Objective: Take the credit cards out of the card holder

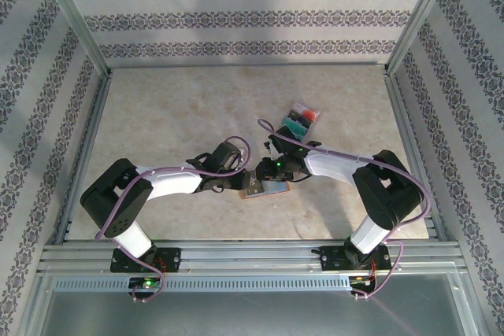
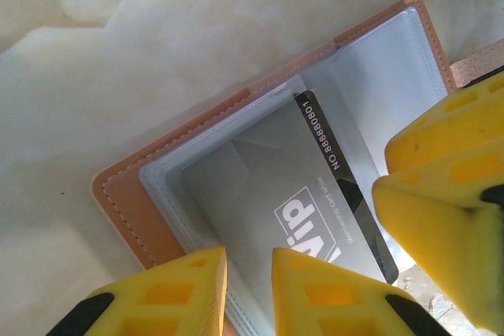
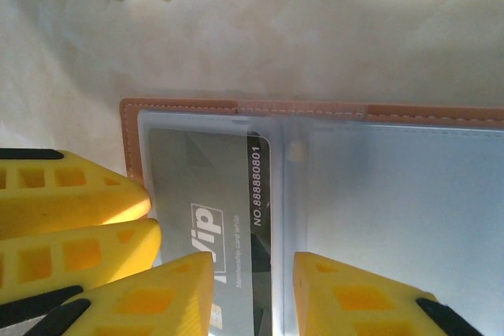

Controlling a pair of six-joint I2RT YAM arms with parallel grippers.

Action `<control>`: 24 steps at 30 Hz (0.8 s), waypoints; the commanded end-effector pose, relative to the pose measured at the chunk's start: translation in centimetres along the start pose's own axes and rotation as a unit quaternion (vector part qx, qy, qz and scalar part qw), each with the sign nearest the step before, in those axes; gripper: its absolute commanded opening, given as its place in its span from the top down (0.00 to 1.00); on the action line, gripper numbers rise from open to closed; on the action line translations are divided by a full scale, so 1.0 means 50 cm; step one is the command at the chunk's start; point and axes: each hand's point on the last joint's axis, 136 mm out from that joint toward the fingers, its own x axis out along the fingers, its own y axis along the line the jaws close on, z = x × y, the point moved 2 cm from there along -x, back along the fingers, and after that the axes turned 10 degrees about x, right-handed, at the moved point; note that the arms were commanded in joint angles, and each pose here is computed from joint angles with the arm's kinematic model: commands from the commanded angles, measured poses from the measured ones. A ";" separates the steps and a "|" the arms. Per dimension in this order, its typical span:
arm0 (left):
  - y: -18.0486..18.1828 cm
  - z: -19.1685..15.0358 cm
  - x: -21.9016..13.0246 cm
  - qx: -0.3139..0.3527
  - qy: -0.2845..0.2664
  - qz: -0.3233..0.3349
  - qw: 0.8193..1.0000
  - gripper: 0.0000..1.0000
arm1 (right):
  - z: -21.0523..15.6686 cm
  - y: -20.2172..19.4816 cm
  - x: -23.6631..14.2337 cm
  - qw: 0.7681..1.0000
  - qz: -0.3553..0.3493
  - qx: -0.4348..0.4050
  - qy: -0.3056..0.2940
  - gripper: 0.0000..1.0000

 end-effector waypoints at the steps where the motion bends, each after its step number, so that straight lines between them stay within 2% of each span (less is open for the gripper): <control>1: 0.000 -0.002 0.011 0.000 0.001 0.007 1.000 0.77 | -0.005 0.009 0.012 1.000 0.013 -0.003 0.010 0.68; 7: 0.004 -0.005 0.014 -0.003 0.005 0.011 1.000 0.79 | -0.008 0.007 0.023 1.000 0.018 -0.001 0.018 0.75; 24: 0.011 -0.014 0.012 -0.007 0.008 0.018 1.000 0.81 | -0.021 -0.023 0.020 1.000 -0.006 0.021 0.015 0.73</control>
